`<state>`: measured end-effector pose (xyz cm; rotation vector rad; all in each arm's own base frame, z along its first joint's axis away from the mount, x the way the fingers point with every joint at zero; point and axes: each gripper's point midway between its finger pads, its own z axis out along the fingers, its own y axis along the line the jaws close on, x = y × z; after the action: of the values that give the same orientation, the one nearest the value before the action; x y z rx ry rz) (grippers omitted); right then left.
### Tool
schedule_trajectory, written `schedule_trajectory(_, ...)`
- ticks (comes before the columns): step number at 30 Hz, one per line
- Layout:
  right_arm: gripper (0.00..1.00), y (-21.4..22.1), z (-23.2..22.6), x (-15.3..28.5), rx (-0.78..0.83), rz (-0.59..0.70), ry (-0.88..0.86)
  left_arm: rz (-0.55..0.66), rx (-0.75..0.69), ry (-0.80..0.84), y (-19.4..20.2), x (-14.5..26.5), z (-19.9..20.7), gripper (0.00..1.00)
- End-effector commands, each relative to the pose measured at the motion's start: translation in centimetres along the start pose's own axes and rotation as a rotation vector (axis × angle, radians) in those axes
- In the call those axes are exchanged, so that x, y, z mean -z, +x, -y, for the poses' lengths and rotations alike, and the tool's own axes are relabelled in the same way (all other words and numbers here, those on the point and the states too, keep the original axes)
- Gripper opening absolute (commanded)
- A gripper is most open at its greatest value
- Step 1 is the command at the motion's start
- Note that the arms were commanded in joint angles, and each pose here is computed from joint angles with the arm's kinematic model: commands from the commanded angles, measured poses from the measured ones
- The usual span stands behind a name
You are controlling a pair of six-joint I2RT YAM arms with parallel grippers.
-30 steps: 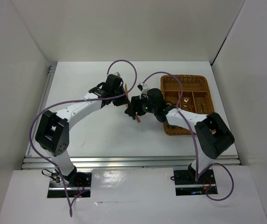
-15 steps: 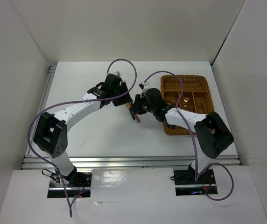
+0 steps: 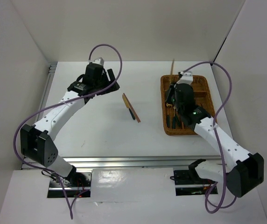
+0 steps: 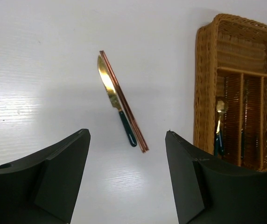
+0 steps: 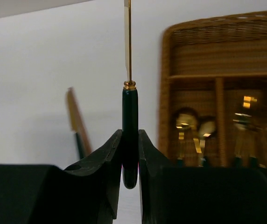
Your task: Sort the eating utensils into containers
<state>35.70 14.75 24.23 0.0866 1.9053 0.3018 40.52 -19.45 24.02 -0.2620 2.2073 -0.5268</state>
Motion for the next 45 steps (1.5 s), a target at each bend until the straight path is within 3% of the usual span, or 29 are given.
schedule_trajectory(1,0.04,1.5,8.3,1.3,0.050,-0.047,0.347,-0.035,-0.039,-0.018,0.7,-0.3,-1.7,0.80)
schedule_trajectory(5,0.04,1.6,14.6,2.5,0.036,-0.106,0.616,-0.085,-0.061,-0.037,1.9,-1.1,-2.3,0.80)
schedule_trajectory(12,0.04,5.5,22.2,6.3,0.050,-0.344,1.027,-0.123,-0.066,-0.041,2.7,-2.1,-2.9,0.81)
schedule_trajectory(22,0.06,10.3,25.6,5.8,0.226,-0.643,1.187,-0.151,-0.064,-0.099,3.7,-3.2,-5.1,0.82)
schedule_trajectory(28,0.12,11.2,26.4,5.6,0.250,-0.703,1.253,-0.197,-0.048,-0.113,4.6,-4.1,-6.2,0.82)
schedule_trajectory(33,0.31,10.8,25.9,4.8,0.223,-0.683,1.197,-0.225,-0.029,-0.105,5.0,-5.1,-6.3,0.81)
schedule_trajectory(35,0.47,10.0,25.3,4.1,0.201,-0.653,1.140,-0.238,-0.027,-0.102,5.2,-5.6,-6.2,0.81)
schedule_trajectory(38,0.63,8.7,24.0,3.6,0.156,-0.606,1.031,-0.247,-0.027,-0.107,5.5,-5.9,-6.4,0.81)
schedule_trajectory(41,0.69,6.7,22.0,2.0,0.107,-0.509,0.862,-0.252,-0.026,-0.099,5.6,-5.8,-6.3,0.81)
schedule_trajectory(45,0.72,1.2,18.2,2.4,0.035,-0.265,0.623,-0.258,-0.022,-0.060,6.0,-6.1,-5.8,0.80)
